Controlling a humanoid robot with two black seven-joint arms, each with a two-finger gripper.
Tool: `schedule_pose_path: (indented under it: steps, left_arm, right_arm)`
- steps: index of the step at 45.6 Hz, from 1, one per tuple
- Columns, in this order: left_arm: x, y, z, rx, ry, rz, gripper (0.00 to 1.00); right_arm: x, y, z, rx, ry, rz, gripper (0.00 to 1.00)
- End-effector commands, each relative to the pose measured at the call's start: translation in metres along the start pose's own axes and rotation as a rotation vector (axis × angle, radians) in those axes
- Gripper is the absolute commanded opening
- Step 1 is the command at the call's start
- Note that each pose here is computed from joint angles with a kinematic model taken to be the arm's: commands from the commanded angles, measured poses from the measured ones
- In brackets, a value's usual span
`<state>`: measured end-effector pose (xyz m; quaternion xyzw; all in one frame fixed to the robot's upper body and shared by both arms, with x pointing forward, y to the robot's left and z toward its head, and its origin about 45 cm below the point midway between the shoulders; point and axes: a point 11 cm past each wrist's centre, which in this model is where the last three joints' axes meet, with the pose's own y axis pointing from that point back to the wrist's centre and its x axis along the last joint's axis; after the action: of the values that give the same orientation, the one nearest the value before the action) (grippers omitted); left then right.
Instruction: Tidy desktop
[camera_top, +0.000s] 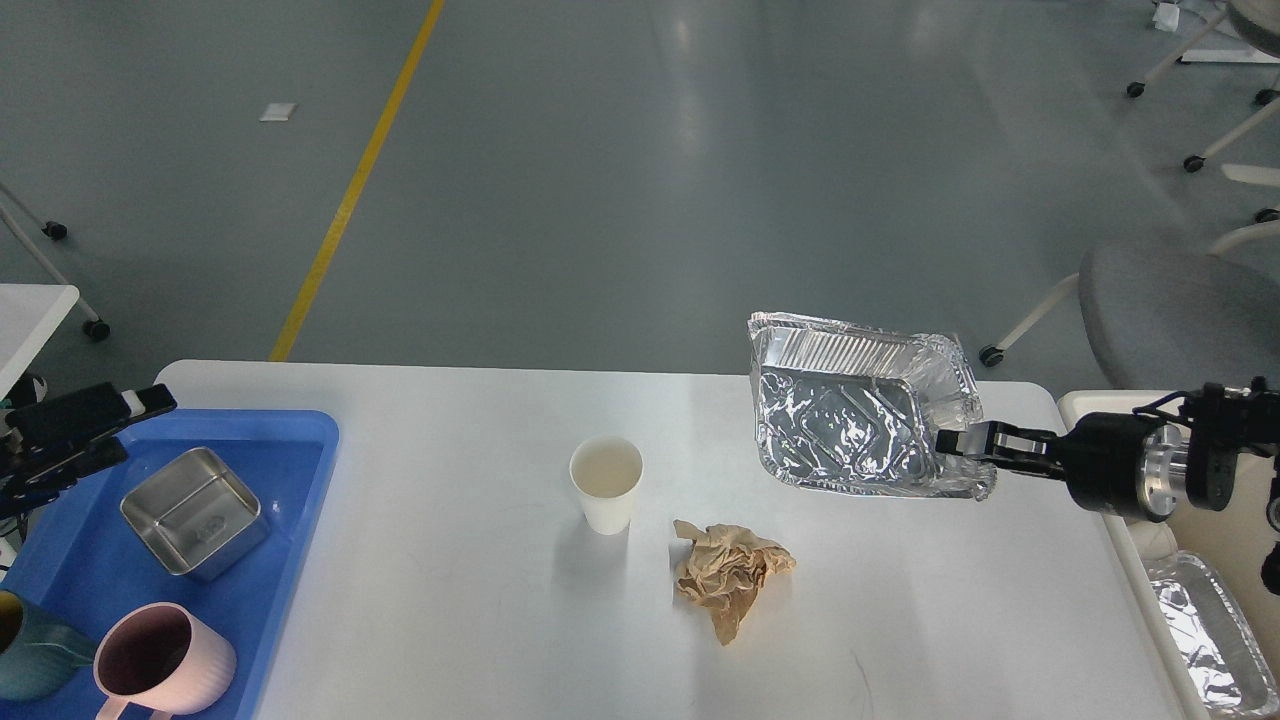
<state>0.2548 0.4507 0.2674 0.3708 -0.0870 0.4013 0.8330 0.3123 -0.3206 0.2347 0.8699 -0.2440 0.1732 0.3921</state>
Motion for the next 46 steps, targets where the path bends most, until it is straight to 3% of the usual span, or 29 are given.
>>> schedule_pose_path:
  steps: [1, 10, 32, 37, 46]
  left_arm:
    - [0.015, 0.03, 0.005, 0.044, -0.01, -0.054, 1.0]
    - [0.036, 0.061, 0.009, 0.124, -0.003, -0.037, 1.0]
    - [0.056, 0.06, 0.025, 0.084, -0.04, 0.019, 1.0]
    - [0.054, 0.02, 0.032, 0.044, -0.04, -0.003, 1.0]
    - [0.051, -0.067, 0.043, 0.126, -0.082, -0.101, 1.0]
  right_arm:
    - [0.0, 0.0, 0.0, 0.0, 0.0, 0.0, 0.0]
    - [0.002, 0.001, -0.001, 0.002, 0.003, 0.009, 0.0]
    - [0.002, -0.001, -0.002, 0.007, 0.001, 0.007, 0.0]
    - [0.003, 0.0, -0.003, 0.009, 0.003, 0.011, 0.0]
    - [0.006, 0.001, -0.004, 0.011, 0.005, 0.022, 0.0]
